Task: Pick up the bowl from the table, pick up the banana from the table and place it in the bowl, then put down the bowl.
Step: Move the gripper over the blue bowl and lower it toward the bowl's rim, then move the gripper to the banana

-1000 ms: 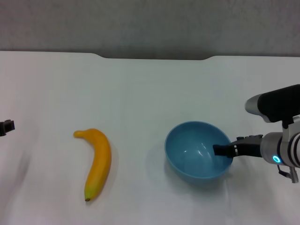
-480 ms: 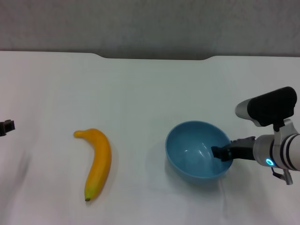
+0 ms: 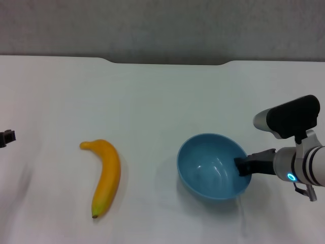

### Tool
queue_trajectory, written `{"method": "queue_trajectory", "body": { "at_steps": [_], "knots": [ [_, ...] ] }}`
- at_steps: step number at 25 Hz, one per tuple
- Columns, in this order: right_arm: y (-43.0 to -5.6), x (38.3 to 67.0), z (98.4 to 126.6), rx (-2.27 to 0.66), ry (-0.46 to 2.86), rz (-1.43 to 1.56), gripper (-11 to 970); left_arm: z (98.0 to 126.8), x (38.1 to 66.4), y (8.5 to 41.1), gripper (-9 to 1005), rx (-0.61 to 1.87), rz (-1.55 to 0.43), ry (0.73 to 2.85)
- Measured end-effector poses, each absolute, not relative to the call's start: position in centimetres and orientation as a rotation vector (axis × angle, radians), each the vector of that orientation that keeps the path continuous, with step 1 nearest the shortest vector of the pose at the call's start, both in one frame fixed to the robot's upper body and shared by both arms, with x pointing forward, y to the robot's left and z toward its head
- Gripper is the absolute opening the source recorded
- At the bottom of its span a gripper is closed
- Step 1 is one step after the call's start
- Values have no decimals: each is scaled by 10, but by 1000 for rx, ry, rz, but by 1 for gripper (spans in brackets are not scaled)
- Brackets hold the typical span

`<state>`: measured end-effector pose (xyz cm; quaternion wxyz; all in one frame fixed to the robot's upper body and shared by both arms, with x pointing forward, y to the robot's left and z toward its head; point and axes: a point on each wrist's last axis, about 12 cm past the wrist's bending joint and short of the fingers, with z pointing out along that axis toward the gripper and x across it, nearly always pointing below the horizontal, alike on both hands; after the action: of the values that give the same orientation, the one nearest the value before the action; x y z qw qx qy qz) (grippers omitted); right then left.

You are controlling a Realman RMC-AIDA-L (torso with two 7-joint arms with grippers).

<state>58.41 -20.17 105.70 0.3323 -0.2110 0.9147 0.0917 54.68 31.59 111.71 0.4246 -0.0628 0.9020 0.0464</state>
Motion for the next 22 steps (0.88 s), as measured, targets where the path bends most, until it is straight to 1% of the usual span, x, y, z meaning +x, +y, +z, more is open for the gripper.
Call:
{"method": "queue_trajectory", "body": {
  "at_steps": [1,8,11,22],
  "knots": [
    [-202,584,1057,-550,2390,240,120,1117,547,316,819,-157,117,2257],
    [-202,583,1060,-526,2361,251,78,1111,546,316,819,-151,124,2279],
    [-202,582,1066,-514,2333,259,66,1110,545,309,819,-126,109,2295],
    [-214,590,1083,-472,2276,232,28,1123,540,245,819,88,-55,2290]
  ]
}}
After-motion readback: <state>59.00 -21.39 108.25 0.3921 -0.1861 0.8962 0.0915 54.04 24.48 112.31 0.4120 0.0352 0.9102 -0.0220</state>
